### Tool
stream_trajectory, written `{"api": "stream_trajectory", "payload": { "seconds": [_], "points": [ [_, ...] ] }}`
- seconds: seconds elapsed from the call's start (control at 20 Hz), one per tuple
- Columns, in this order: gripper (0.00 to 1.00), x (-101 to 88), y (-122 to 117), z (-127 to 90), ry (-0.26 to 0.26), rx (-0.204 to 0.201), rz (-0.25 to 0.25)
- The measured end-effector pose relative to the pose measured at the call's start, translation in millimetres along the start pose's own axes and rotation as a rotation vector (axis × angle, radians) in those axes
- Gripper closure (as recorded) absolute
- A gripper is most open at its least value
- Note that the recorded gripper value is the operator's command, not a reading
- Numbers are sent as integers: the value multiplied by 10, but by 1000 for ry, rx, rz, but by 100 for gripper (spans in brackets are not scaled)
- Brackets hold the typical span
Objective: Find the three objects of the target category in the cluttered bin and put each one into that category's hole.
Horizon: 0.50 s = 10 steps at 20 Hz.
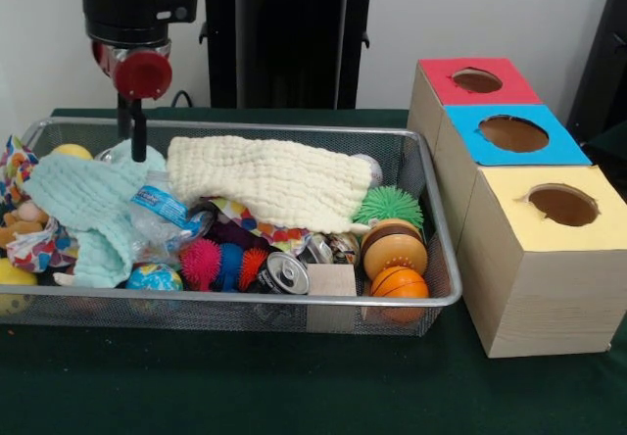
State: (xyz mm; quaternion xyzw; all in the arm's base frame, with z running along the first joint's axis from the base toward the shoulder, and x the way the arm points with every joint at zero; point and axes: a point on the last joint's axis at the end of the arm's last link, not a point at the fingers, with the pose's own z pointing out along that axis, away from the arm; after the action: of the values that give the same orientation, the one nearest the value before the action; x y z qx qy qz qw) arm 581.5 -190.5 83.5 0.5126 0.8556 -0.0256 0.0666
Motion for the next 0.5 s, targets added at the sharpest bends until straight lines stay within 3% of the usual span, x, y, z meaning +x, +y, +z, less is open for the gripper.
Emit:
{"api": "stream_trajectory", "payload": {
  "seconds": [0.5],
  "points": [
    [0, -226, 192, 39, 6, -28, -86]
  ]
}}
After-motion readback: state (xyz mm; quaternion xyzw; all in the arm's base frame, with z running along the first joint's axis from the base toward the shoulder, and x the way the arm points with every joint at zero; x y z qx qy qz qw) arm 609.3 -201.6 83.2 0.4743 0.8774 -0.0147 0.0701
